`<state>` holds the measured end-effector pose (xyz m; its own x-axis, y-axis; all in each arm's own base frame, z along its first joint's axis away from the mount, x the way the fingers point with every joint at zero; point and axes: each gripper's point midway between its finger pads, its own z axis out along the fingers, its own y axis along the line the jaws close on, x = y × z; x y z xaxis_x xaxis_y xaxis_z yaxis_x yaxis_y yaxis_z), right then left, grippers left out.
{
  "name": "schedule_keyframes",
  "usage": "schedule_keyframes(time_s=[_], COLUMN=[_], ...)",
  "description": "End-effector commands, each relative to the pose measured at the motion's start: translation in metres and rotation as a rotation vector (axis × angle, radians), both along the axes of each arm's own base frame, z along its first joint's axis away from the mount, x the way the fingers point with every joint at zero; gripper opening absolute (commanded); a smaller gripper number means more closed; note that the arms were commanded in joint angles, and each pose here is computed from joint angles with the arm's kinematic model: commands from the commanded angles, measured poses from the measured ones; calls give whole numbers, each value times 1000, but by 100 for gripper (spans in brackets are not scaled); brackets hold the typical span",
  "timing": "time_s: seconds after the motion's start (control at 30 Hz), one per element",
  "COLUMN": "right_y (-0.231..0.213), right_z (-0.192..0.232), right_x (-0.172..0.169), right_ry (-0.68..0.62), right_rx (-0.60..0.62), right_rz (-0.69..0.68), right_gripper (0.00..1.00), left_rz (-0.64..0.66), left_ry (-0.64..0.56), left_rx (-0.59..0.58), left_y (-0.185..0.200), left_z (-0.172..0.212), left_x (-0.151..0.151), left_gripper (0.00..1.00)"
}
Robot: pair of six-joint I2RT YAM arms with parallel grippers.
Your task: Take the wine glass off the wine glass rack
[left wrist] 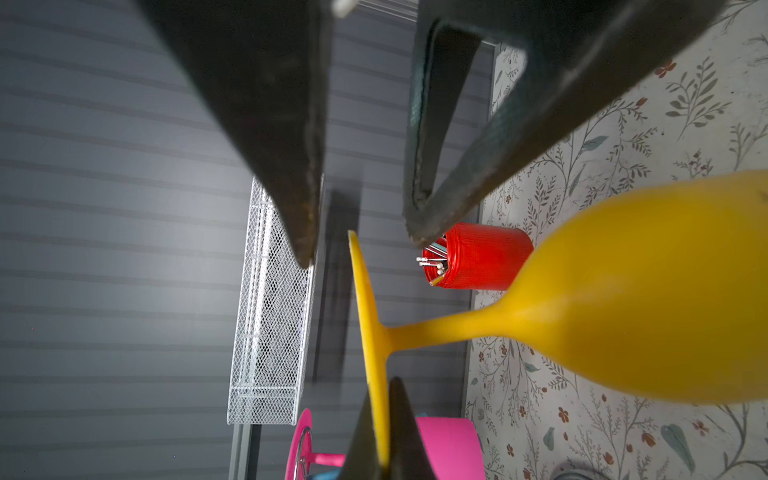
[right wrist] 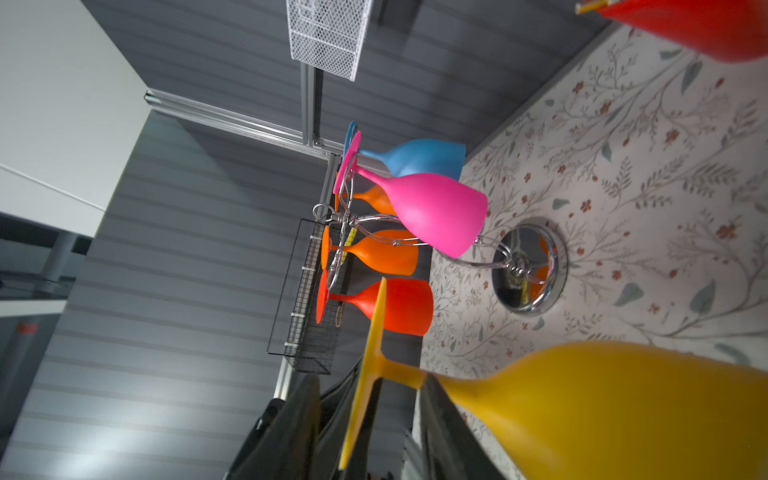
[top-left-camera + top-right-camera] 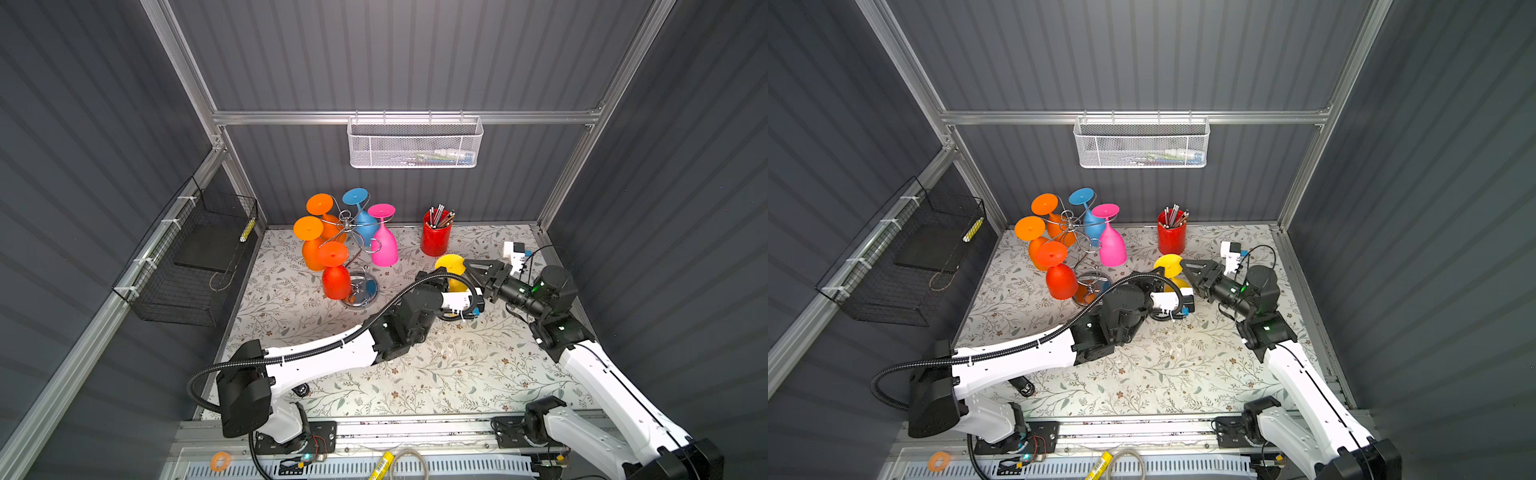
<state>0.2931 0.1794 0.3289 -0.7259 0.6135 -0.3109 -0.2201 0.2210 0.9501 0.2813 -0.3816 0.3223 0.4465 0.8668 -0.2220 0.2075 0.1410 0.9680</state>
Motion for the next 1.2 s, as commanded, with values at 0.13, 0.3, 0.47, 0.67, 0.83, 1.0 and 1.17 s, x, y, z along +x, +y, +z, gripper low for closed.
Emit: schedule_keyframes(time_s=[0.13, 0.3, 0.47, 0.67, 0.83, 1.0, 1.17], right_y=[-44, -80, -99, -109, -104, -99, -90], right_z=[34, 65, 80, 88, 86, 79, 77], right_x=[-13, -36, -52, -65, -63, -56, -59], right_ry=[-235, -362, -411, -451, -450, -424, -418], right_rx=[-278, -423, -490, -511, -524, -552, -560], right_rz=[-207, -385, -477, -523, -494, -459, -396], right_gripper=[74, 85, 91, 93, 92, 90, 87], left_rz=[6, 26, 52, 128, 168, 174, 189], left_ry=[165, 303, 403, 569, 702, 816, 948], left_rx=[-240, -314, -398, -523, -622, -700, -772], left_y=[7, 8, 4, 8, 12, 14, 16], left_z=[30, 28, 36, 32, 28, 28, 24], left_x=[-6, -10, -9, 3, 4, 1, 5], left_gripper=[0, 0, 0, 0, 0, 0, 0])
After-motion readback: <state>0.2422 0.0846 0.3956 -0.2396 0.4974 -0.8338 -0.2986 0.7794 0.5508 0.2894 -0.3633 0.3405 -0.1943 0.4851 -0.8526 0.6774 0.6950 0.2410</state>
